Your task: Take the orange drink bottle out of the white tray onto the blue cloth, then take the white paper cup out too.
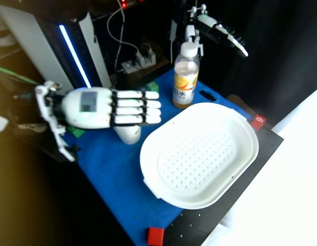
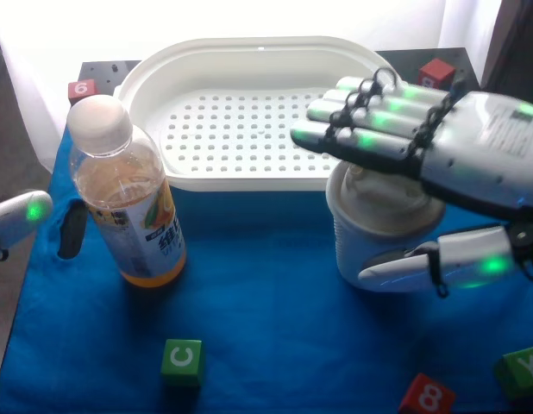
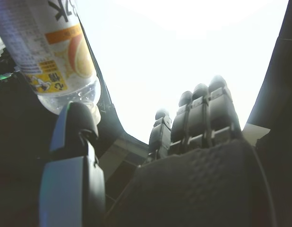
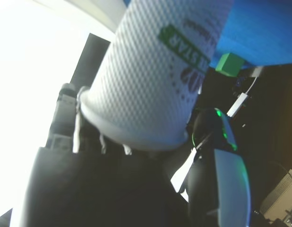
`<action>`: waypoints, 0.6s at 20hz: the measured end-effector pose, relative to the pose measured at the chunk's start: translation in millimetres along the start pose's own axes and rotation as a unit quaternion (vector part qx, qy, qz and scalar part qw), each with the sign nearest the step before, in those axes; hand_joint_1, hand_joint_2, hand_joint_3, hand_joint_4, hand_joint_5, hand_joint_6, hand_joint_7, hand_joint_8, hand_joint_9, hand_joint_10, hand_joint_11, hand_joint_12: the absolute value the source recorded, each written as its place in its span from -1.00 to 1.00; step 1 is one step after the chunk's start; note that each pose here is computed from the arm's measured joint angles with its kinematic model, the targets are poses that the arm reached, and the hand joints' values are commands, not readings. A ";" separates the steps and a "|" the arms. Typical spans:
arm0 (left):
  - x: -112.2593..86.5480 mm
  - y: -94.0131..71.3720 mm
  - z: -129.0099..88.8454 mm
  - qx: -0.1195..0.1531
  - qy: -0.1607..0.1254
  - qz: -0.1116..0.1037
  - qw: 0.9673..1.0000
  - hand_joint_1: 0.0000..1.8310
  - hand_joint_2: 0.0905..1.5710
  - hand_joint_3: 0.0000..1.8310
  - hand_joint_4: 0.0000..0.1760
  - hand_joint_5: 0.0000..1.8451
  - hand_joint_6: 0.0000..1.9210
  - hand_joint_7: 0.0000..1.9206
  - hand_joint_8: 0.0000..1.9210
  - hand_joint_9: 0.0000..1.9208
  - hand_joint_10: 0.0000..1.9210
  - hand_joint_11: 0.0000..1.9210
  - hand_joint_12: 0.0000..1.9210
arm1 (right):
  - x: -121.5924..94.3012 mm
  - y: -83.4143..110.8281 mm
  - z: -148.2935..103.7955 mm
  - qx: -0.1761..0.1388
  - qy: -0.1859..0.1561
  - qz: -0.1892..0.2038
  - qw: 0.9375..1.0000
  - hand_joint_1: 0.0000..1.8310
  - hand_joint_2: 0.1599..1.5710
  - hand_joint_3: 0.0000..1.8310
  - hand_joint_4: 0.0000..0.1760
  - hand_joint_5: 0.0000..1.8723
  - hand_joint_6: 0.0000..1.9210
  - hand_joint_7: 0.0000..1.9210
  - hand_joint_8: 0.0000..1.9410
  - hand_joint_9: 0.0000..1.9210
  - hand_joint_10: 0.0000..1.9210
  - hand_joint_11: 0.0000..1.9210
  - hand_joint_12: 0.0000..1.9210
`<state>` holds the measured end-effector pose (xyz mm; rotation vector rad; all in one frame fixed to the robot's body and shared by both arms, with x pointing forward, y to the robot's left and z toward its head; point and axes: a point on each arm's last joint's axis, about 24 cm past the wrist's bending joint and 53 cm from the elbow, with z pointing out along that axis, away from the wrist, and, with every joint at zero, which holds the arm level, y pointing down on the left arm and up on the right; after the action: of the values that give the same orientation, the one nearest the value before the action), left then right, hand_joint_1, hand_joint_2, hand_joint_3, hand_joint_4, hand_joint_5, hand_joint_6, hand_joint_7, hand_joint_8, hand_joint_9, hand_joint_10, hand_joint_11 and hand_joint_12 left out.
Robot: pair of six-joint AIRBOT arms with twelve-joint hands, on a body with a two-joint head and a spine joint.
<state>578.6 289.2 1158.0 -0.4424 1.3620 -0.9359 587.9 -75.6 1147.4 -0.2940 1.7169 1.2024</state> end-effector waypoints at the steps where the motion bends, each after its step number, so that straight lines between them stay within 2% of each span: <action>1: 0.2 -0.2 -0.1 0.000 0.000 0.000 1.000 -0.27 0.36 -1.00 1.00 -1.00 -1.00 -1.00 -1.00 -1.00 -1.00 -0.99 -0.99 | -6.6 4.1 -2.4 -0.006 -0.010 0.001 1.000 -0.58 0.02 -0.82 0.97 -1.00 -1.00 -1.00 -1.00 -1.00 -1.00 -1.00 -0.93; 3: 0.4 0.2 -0.4 0.000 0.001 0.000 1.000 -0.29 0.34 -1.00 1.00 -1.00 -1.00 -1.00 -1.00 -1.00 -1.00 -0.98 -0.98 | -18.1 13.1 -6.1 -0.022 -0.030 0.003 0.999 -0.56 0.04 -0.88 0.97 -1.00 -1.00 -1.00 -1.00 -1.00 -1.00 -1.00 -1.00; 4: 0.2 0.4 -0.4 -0.001 0.001 0.000 1.000 -0.30 0.33 -1.00 1.00 -1.00 -1.00 -1.00 -1.00 -1.00 -1.00 -0.99 -0.98 | -25.9 18.0 -9.2 -0.030 -0.042 0.003 0.999 -0.61 0.02 -0.89 0.75 -1.00 -1.00 -1.00 -1.00 -1.00 -1.00 -1.00 -1.00; 5: 0.2 0.4 -0.4 -0.001 0.001 0.000 1.000 -0.33 0.32 -1.00 1.00 -1.00 -1.00 -1.00 -1.00 -1.00 -1.00 -1.00 -0.98 | -32.9 21.6 -12.7 -0.035 -0.052 0.003 0.998 -0.59 0.00 -0.90 0.81 -1.00 -1.00 -1.00 -1.00 -1.00 -1.00 -1.00 -1.00; 6: 0.3 0.4 -0.5 -0.001 0.001 0.000 1.000 -0.33 0.32 -1.00 1.00 -1.00 -1.00 -1.00 -1.00 -1.00 -1.00 -1.00 -0.99 | -46.5 25.9 -19.4 -0.042 -0.071 0.000 0.997 -0.58 0.00 -0.91 0.10 -1.00 -1.00 -1.00 -1.00 -1.00 -1.00 -1.00 -1.00; 7: 0.2 0.5 -0.4 -0.001 0.001 0.000 1.000 -0.34 0.32 -1.00 1.00 -1.00 -1.00 -1.00 -1.00 -1.00 -1.00 -1.00 -0.99 | -63.1 28.1 -26.8 -0.047 -0.095 -0.001 0.994 -0.59 0.02 -0.90 0.12 -1.00 -1.00 -1.00 -1.00 -1.00 -1.00 -1.00 -1.00; 8: -0.5 -0.4 -0.1 0.001 0.001 0.002 1.000 -0.35 0.33 -1.00 1.00 -1.00 -1.00 -1.00 -1.00 -1.00 -1.00 -1.00 -1.00 | -79.7 27.6 -33.3 -0.047 -0.123 0.003 0.991 -0.64 0.38 -0.88 -0.63 -1.00 -1.00 -1.00 -1.00 -1.00 -1.00 -1.00 -1.00; 9: -0.6 -1.2 0.1 0.002 0.002 0.002 1.000 -0.35 0.33 -1.00 1.00 -1.00 -1.00 -1.00 -1.00 -1.00 -1.00 -1.00 -1.00 | -85.6 26.7 -35.6 -0.045 -0.133 0.002 0.990 -0.64 0.38 -0.88 -0.63 -1.00 -1.00 -1.00 -1.00 -1.00 -1.00 -1.00 -1.00; 11: -0.7 -2.4 0.3 0.005 0.003 0.002 1.000 -0.34 0.33 -1.00 0.98 -1.00 -1.00 -1.00 -1.00 -1.00 -1.00 -1.00 -1.00 | -95.5 22.0 -40.3 -0.034 -0.154 -0.007 0.988 -0.53 0.56 -0.93 -0.93 -1.00 -1.00 -1.00 -1.00 -1.00 -1.00 -1.00 -1.00; 12: -1.0 -2.9 0.6 0.005 0.003 0.003 1.000 -0.34 0.34 -1.00 0.83 -1.00 -1.00 -1.00 -1.00 -1.00 -1.00 -1.00 -1.00 | -98.1 19.0 -41.0 -0.028 -0.159 -0.008 0.987 -0.43 0.59 -0.94 -0.97 -1.00 -1.00 -1.00 -1.00 -1.00 -1.00 -1.00 -1.00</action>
<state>578.3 288.1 1160.9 -0.4269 1.3633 -0.9403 600.0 -130.9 1239.5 -0.1380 1.4037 1.2155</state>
